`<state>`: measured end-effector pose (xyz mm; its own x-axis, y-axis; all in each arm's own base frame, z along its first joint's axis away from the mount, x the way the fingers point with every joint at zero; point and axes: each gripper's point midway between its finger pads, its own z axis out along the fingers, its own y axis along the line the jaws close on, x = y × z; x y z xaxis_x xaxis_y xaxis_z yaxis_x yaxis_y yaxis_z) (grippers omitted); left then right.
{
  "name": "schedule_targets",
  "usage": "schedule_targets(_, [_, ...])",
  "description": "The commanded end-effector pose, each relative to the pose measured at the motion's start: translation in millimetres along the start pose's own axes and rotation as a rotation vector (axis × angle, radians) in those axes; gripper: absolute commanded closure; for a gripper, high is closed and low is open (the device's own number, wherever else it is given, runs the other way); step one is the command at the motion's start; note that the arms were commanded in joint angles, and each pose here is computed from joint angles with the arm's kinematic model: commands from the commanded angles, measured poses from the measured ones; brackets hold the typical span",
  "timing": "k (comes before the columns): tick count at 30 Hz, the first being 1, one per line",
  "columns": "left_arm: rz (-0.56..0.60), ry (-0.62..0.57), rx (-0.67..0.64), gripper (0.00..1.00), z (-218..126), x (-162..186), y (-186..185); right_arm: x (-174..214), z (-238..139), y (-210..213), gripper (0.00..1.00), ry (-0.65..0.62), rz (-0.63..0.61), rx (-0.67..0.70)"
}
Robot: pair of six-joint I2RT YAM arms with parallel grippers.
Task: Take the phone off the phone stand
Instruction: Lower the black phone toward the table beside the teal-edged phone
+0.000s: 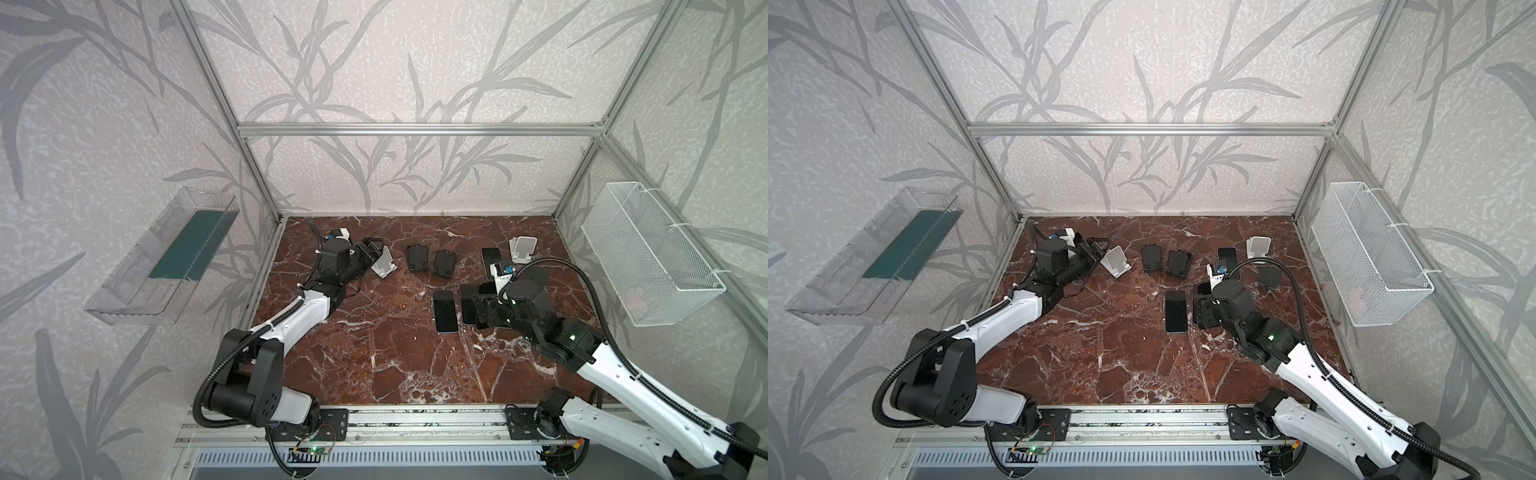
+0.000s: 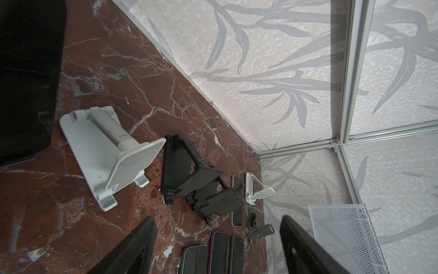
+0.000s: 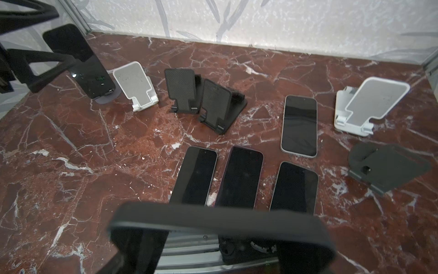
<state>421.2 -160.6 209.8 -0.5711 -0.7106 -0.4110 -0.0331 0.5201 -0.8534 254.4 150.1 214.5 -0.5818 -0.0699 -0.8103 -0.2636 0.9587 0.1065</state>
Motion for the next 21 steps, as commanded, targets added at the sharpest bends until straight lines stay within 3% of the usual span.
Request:
schedule_targets(1, [0.025, 0.003, 0.055, 0.19, 2, -4, -23, 1, 2, -2, 0.3, 0.0, 0.06, 0.014])
schedule_targets(10, [0.133, -0.078, -0.032, 0.2, -15, -20, -20, -2, 22, 26, 0.31, 0.054, 0.185, -0.048])
schedule_targets(21, [0.101, -0.192, -0.056, 0.2, -37, -51, -15, 0, 34, 93, 0.32, 0.062, 0.176, -0.106])
